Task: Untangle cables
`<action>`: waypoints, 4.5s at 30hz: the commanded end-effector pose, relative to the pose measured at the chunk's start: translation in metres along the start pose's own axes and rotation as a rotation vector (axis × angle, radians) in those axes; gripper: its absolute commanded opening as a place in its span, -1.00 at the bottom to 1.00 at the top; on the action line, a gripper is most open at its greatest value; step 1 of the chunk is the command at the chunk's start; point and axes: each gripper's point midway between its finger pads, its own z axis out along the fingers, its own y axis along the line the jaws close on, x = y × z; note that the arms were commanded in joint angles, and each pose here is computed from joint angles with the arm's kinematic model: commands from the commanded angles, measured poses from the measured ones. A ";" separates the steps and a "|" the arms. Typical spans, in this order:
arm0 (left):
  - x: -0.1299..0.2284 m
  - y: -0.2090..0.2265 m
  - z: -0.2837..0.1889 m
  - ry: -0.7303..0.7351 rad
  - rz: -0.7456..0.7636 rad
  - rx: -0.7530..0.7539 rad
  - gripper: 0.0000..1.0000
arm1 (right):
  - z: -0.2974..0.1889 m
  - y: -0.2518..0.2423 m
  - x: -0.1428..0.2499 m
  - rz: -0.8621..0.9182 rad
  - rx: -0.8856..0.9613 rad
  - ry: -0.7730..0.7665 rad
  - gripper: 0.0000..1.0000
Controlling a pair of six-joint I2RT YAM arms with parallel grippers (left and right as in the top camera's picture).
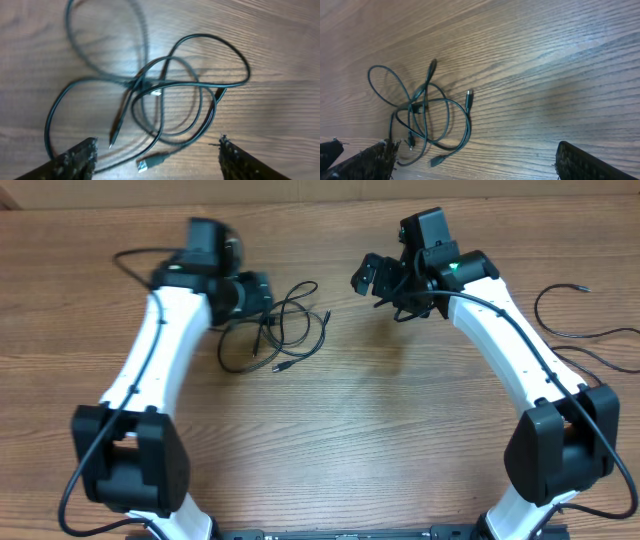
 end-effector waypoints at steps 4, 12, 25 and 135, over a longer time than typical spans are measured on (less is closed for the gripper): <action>0.002 -0.020 0.011 -0.086 0.181 -0.196 0.79 | 0.013 -0.033 0.005 0.009 0.143 -0.024 1.00; -0.011 -0.021 0.042 -0.141 0.197 -0.244 0.84 | 0.024 -0.049 0.019 0.015 0.181 0.004 1.00; 0.003 -0.001 0.116 -0.072 0.198 -0.300 0.75 | 0.028 -0.053 0.023 0.016 0.187 0.011 1.00; -0.021 -0.091 -0.145 -0.252 0.290 0.073 -0.92 | 0.027 0.075 0.104 -0.398 -0.404 0.259 1.00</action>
